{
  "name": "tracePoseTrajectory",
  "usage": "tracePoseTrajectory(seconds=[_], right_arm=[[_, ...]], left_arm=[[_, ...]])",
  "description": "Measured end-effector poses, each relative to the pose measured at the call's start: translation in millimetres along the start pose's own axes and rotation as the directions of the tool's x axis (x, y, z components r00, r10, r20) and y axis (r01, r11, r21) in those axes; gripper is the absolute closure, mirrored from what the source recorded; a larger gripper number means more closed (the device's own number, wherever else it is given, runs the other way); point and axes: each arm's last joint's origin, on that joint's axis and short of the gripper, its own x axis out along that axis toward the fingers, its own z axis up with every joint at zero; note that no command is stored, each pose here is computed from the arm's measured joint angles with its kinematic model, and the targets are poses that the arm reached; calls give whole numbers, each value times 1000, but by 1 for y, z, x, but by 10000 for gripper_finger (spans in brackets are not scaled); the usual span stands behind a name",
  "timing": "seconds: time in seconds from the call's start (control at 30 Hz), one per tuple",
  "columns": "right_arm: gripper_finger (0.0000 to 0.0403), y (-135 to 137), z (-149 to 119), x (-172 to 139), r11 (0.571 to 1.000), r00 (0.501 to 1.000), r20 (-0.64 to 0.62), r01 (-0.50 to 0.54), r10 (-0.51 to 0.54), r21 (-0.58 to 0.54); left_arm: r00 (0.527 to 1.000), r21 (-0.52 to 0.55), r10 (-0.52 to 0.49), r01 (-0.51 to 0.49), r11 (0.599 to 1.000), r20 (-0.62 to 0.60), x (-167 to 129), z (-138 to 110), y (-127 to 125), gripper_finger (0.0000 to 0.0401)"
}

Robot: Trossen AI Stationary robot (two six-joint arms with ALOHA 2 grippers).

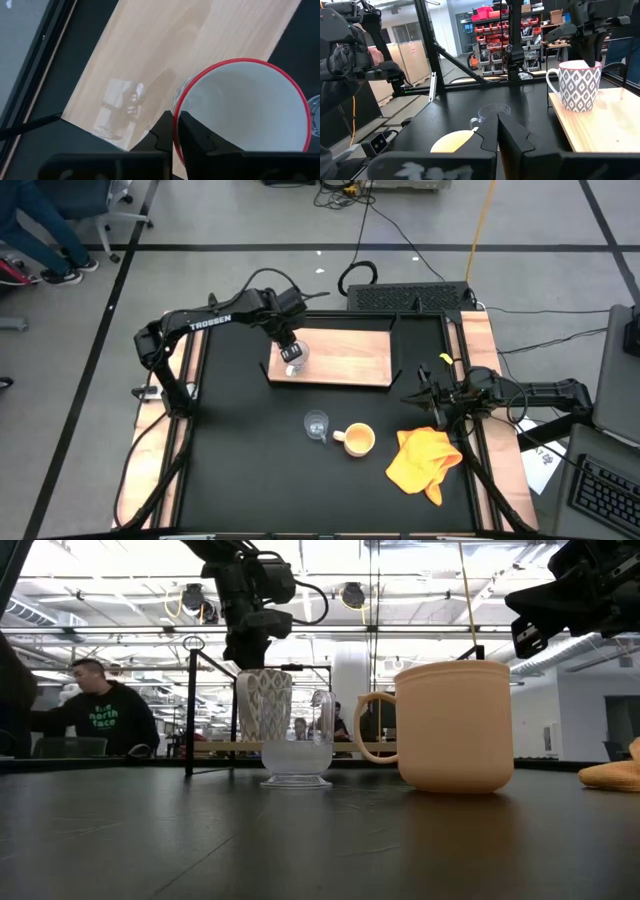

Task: Stack small to large cups/mugs on shelf
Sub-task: Put the gray patterned mug on the shelf

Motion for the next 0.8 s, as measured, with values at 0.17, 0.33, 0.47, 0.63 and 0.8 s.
tracePoseTrajectory(seconds=[0.17,0.33,0.47,0.63,0.8], right_arm=[[403,0,0,0,1000,1000,0,0,0,0],[403,0,0,0,1000,1000,0,0,0,0],[403,0,0,0,1000,1000,0,0,0,0],[403,0,0,0,1000,1000,0,0,0,0],[403,0,0,0,1000,1000,0,0,0,0]], left_arm=[[999,-8,40,-40,999,-6,5,0,2,342],[999,-4,37,-37,999,6,4,1,1,322],[999,-2,36,-36,999,8,4,1,0,317],[1000,-2,27,-27,1000,10,3,2,0,316],[1000,-2,26,-26,1000,14,3,2,0,316]])
